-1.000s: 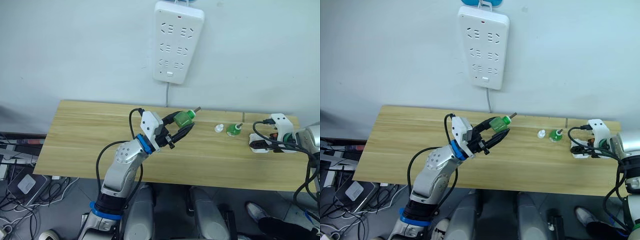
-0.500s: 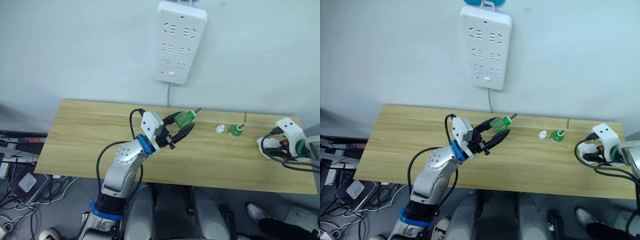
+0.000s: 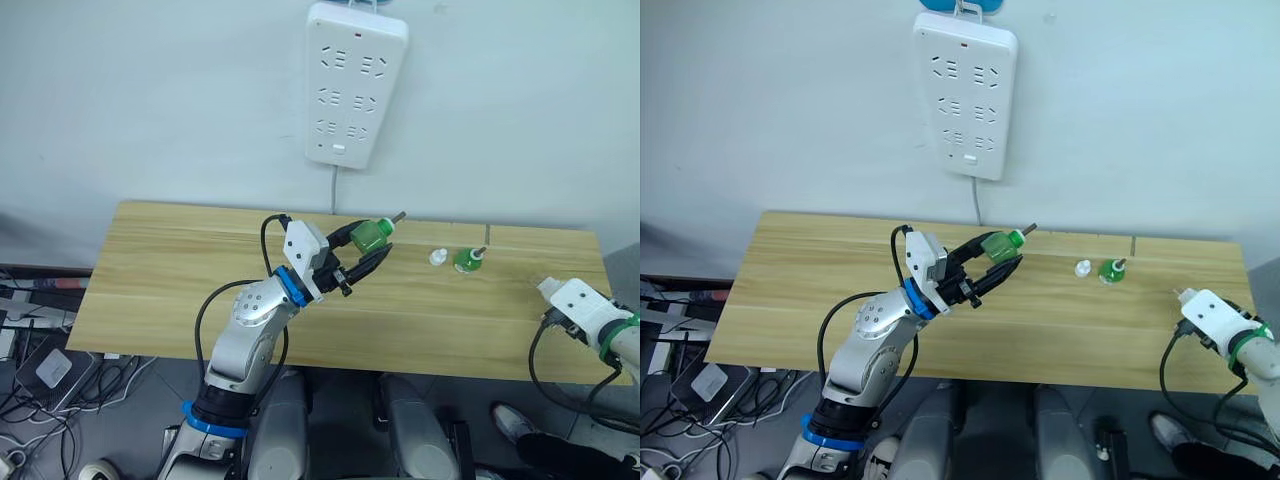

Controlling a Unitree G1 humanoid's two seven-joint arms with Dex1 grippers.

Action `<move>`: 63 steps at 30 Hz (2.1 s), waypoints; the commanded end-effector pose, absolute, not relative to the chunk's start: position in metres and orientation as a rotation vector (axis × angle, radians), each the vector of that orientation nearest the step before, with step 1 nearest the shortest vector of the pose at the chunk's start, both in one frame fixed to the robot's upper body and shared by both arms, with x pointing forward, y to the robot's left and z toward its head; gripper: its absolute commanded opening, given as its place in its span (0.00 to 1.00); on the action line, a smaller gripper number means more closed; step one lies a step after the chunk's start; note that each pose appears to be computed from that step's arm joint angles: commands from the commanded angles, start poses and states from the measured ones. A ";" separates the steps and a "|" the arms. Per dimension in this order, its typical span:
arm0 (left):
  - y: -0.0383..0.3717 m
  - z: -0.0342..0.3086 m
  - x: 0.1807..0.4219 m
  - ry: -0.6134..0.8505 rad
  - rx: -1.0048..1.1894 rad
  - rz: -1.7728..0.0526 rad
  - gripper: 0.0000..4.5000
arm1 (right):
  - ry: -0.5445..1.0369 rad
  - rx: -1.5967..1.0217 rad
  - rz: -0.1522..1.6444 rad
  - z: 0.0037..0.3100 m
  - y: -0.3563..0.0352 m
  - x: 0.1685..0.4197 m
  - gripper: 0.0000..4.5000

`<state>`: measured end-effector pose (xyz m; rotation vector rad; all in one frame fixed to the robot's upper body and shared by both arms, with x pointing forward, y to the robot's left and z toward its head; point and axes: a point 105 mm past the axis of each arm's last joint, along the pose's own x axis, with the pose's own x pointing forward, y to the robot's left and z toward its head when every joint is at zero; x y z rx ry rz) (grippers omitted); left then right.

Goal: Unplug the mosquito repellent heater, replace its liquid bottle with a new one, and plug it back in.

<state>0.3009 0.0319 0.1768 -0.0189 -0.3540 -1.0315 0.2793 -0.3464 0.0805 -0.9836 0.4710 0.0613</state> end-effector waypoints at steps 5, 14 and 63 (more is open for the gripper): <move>0.030 0.192 0.296 -0.432 0.021 -1.098 0.50 | 0.353 -1.033 -0.002 0.083 -0.332 0.275 0.50; 0.027 0.192 0.298 -0.442 0.032 -1.118 0.50 | 0.294 -1.157 -0.013 0.062 -0.322 0.282 0.50; 0.024 0.188 0.273 -0.443 0.050 -1.267 0.50 | 0.781 -0.432 0.317 0.142 -0.304 0.281 0.99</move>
